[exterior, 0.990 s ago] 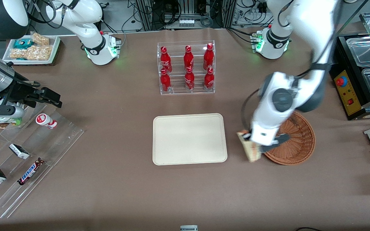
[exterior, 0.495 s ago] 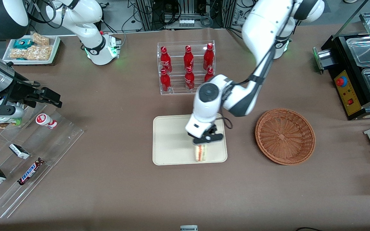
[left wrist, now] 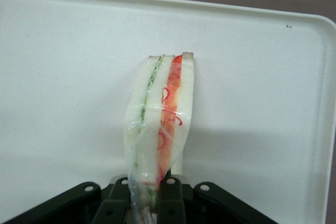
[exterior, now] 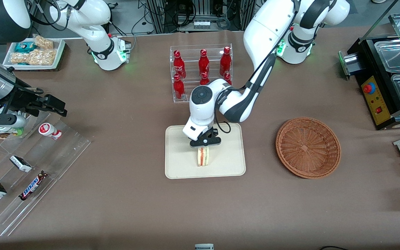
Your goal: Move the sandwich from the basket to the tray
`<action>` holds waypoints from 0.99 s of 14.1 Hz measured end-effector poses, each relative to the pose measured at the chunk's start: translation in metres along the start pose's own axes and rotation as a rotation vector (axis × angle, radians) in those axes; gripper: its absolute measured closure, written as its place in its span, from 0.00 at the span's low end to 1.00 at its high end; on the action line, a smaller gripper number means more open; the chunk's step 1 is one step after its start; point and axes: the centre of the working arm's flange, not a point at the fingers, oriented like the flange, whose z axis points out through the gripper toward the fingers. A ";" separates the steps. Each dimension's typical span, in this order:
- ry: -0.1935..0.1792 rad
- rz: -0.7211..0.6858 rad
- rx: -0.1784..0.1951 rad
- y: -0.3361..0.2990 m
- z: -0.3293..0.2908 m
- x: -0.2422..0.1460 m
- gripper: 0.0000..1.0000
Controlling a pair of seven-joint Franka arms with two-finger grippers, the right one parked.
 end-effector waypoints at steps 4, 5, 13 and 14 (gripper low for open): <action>0.036 -0.030 -0.035 0.005 -0.014 0.012 0.50; 0.048 -0.041 -0.049 0.007 -0.025 0.016 0.39; 0.032 -0.062 0.049 -0.082 -0.209 0.096 0.00; 0.012 -0.083 0.074 -0.104 -0.224 0.106 0.00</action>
